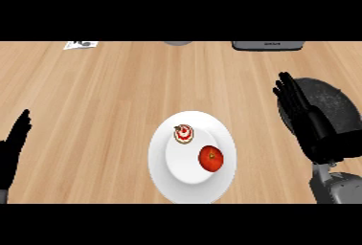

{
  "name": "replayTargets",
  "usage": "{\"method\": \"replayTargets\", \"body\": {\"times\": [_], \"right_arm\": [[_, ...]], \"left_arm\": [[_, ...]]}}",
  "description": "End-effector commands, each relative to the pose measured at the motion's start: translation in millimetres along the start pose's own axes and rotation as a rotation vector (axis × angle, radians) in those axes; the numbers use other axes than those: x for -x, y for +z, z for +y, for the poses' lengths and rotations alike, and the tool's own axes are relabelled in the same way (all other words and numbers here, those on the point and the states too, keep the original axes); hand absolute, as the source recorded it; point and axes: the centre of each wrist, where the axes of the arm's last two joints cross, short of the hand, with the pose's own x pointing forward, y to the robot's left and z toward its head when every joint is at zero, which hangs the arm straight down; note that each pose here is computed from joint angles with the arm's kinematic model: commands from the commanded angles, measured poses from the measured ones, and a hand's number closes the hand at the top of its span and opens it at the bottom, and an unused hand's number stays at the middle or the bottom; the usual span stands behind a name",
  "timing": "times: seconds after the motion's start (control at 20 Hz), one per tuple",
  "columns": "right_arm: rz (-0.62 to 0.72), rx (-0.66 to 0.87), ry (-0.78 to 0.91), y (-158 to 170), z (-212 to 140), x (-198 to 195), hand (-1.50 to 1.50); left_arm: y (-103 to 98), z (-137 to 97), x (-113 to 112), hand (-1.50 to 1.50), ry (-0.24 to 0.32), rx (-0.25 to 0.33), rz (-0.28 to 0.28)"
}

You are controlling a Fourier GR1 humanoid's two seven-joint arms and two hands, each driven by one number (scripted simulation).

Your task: Pick the cupcake from the plate and place it in the pan

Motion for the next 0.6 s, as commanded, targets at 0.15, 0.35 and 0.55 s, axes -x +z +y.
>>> {"method": "replayTargets", "body": {"times": [0.15,0.35,0.55], "right_arm": [[-0.026,-0.235,-0.052,-26,60,28,1.5],[-0.088,-0.122,0.202,-23,91,52,1.5],[-0.233,0.075,0.355,6,73,67,-1.5]], "left_arm": [[-26,-35,-72,0.0,0.224,0.086,-0.188],[-27,-76,-97,0.0,0.362,0.137,-0.209],[-32,-74,-102,0.0,0.365,0.118,-0.168]]}}
